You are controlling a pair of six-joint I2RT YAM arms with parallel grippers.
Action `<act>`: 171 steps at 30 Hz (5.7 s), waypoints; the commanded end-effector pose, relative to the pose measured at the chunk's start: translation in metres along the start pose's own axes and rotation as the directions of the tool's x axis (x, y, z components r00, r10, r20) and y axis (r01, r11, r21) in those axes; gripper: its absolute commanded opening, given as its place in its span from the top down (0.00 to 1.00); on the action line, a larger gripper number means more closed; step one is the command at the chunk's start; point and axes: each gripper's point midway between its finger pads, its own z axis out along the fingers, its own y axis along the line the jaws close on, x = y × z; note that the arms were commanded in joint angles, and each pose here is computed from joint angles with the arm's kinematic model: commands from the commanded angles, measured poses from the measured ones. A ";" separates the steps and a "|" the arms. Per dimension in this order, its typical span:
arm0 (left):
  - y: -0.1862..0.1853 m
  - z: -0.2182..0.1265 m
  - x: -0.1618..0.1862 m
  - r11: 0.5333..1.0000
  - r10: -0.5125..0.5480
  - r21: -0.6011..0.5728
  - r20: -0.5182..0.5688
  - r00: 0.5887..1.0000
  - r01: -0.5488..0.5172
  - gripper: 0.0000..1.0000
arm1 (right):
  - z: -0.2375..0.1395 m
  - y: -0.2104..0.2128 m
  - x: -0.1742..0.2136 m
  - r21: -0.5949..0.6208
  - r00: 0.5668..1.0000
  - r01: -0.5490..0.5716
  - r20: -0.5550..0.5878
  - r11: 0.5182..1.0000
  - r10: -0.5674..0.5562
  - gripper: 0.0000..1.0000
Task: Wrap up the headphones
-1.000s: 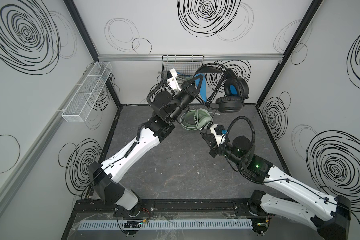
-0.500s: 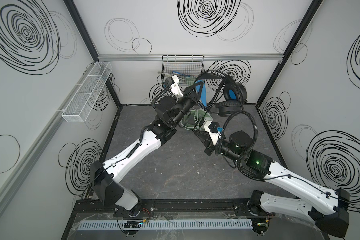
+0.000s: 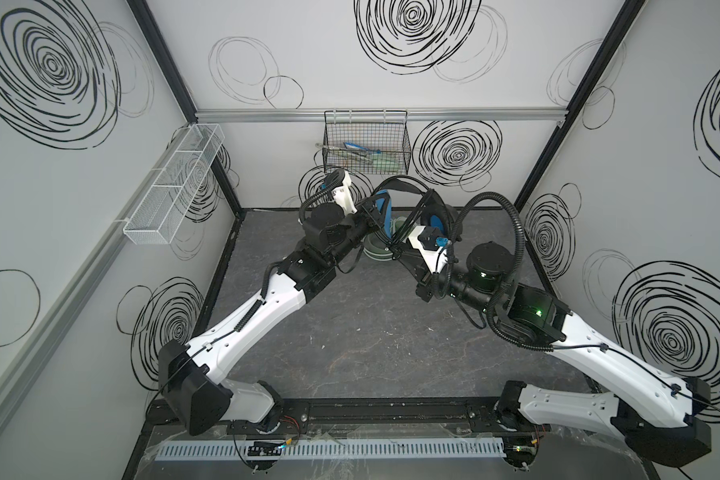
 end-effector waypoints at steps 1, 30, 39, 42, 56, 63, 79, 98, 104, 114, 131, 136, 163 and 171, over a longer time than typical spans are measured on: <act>0.002 -0.014 -0.011 0.997 0.075 -0.006 0.016 0.997 -0.075 1.00 | -0.019 -0.013 -0.011 0.059 0.996 0.084 -0.015 0.995 -0.083 1.00; 0.057 -0.023 0.115 0.993 0.107 0.007 -0.509 0.854 -0.121 1.00 | -0.015 -0.072 0.084 0.191 0.853 0.453 -0.377 0.871 -0.361 1.00; 0.105 -0.035 0.178 0.997 0.015 -0.054 -0.603 0.798 -0.059 1.00 | -0.015 -0.064 0.140 0.122 0.873 0.360 -0.395 0.925 -0.287 1.00; 0.124 -0.040 0.201 0.997 -0.033 -0.079 -0.628 0.778 -0.021 1.00 | -0.011 -0.054 0.182 0.068 0.855 0.326 -0.447 0.943 -0.263 1.00; 0.167 -0.053 0.272 0.992 -0.101 -0.126 -0.716 0.690 0.015 1.00 | -0.002 -0.035 0.289 0.017 0.791 0.160 -0.600 0.987 -0.118 0.98; 0.173 -0.055 0.288 0.992 -0.101 -0.123 -0.732 0.673 0.016 1.00 | 0.009 -0.056 0.312 0.128 0.763 0.093 -0.646 0.987 0.011 0.90; 0.177 -0.062 0.295 0.991 -0.129 -0.123 -0.731 0.670 0.057 1.00 | 0.033 -0.083 0.355 0.389 0.598 -0.040 -0.729 0.920 0.334 0.62; 0.191 -0.061 0.289 0.986 -0.155 -0.158 -0.722 0.675 0.057 1.00 | -0.002 -0.072 0.290 0.423 0.761 -0.026 -0.580 0.906 0.293 0.34; 0.194 -0.062 0.290 0.984 -0.162 -0.172 -0.723 0.672 0.051 1.00 | -0.007 -0.078 0.279 0.438 0.770 -0.018 -0.567 0.899 0.292 0.33; 0.200 -0.061 0.287 0.978 -0.182 -0.202 -0.704 0.687 0.052 1.00 | -0.022 -0.057 0.204 0.300 0.870 -0.123 -0.427 0.946 0.248 0.11; 0.254 -0.058 0.272 0.909 -0.337 -0.397 -0.516 0.787 0.129 1.00 | -0.033 0.050 0.225 -0.161 0.842 -0.276 -0.516 0.948 0.158 0.01; 0.263 -0.063 0.262 0.901 -0.344 -0.407 -0.466 0.815 0.148 1.00 | -0.027 0.055 0.240 -0.221 0.827 -0.213 -0.560 0.952 0.055 0.02; 0.275 -0.067 0.223 0.876 -0.385 -0.432 -0.359 0.850 0.215 1.00 | -0.036 0.071 0.329 0.321 0.490 -0.576 -0.601 0.752 0.632 0.10; 0.275 -0.068 0.228 0.868 -0.429 -0.427 -0.383 0.818 0.255 1.00 | -0.040 0.091 0.363 0.297 0.487 -0.479 -0.693 0.826 0.532 0.10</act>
